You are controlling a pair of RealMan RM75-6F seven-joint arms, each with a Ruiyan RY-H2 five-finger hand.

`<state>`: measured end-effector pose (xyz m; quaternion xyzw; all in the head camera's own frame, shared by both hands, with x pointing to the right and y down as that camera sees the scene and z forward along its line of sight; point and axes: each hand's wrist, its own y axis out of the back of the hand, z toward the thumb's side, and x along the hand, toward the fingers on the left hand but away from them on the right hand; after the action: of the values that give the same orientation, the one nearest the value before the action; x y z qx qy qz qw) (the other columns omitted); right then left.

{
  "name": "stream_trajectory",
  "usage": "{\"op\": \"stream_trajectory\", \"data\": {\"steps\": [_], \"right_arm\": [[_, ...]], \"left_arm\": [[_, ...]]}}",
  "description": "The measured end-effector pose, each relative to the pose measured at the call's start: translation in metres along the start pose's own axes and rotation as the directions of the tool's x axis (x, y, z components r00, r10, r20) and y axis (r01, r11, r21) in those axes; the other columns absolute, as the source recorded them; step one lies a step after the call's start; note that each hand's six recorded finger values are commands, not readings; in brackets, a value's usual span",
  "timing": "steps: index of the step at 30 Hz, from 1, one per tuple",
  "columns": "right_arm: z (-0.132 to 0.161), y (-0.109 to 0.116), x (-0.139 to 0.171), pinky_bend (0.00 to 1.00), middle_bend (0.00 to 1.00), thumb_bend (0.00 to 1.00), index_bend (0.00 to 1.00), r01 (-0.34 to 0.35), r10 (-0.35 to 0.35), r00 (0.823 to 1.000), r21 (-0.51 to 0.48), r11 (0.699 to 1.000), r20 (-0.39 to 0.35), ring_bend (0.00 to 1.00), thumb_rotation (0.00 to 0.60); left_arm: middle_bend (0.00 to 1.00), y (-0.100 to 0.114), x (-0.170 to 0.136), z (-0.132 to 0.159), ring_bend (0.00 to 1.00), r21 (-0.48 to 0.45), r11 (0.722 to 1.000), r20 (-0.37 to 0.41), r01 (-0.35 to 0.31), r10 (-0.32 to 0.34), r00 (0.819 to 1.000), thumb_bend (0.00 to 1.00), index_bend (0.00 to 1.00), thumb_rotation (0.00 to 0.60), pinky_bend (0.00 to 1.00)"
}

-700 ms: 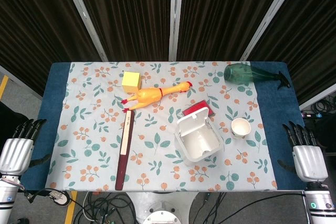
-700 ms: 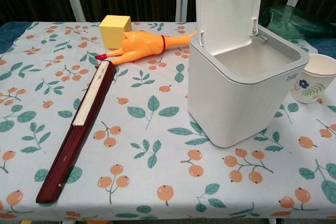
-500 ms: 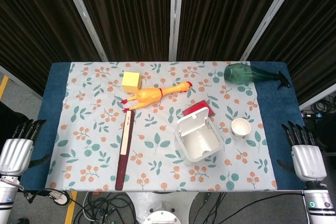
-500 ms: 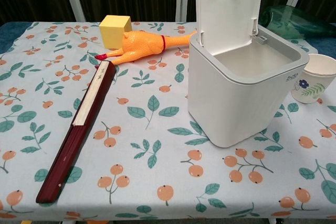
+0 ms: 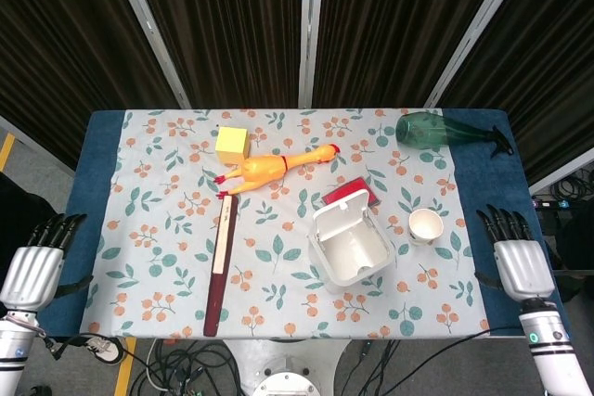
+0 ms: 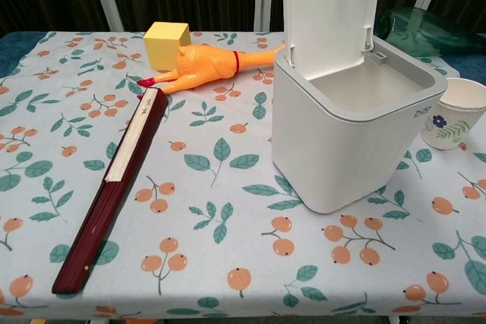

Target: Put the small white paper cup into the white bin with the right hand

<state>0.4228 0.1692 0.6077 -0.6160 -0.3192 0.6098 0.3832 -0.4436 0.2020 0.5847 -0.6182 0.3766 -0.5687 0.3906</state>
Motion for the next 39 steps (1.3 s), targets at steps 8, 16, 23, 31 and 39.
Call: {"op": "stream_trajectory", "data": {"steps": [8, 16, 23, 31, 39], "right_arm": [[0.04, -0.002, -0.05, 0.0, 0.0, 0.02, 0.0, -0.046, 0.048, 0.996, 0.024, 0.999, -0.079, 0.0, 0.6], [0.067, -0.017, -0.072, 0.07, 0.0, 0.06, 0.0, -0.123, 0.127, 0.987, 0.043, 0.991, -0.094, 0.0, 0.6], [0.08, -0.026, -0.078, 0.23, 0.02, 0.11, 0.0, -0.161, 0.166, 0.979, 0.052, 0.986, -0.116, 0.0, 0.6], [0.081, -0.03, -0.08, 0.49, 0.15, 0.17, 0.0, -0.17, 0.176, 0.977, 0.055, 0.984, -0.123, 0.15, 0.6], [0.079, -0.028, -0.08, 0.55, 0.29, 0.21, 0.24, -0.156, 0.162, 0.979, 0.057, 0.986, -0.124, 0.25, 0.6]], "left_arm": [[0.12, -0.001, 0.0, -0.002, 0.09, -0.005, 1.0, -0.006, 0.007, -0.008, 1.0, 0.1, 0.09, 0.6, 0.16], [0.12, -0.004, 0.001, -0.006, 0.09, -0.026, 0.999, -0.012, 0.021, -0.021, 1.0, 0.1, 0.09, 0.6, 0.16], [0.12, -0.008, 0.002, -0.009, 0.09, -0.034, 0.999, -0.024, 0.033, -0.033, 0.999, 0.1, 0.09, 0.6, 0.16], [0.12, -0.01, 0.003, -0.012, 0.09, -0.034, 0.999, -0.034, 0.036, -0.037, 0.999, 0.1, 0.09, 0.6, 0.16], [0.12, -0.01, 0.003, -0.011, 0.09, -0.038, 0.999, -0.03, 0.039, -0.04, 0.999, 0.1, 0.09, 0.6, 0.16]]}}
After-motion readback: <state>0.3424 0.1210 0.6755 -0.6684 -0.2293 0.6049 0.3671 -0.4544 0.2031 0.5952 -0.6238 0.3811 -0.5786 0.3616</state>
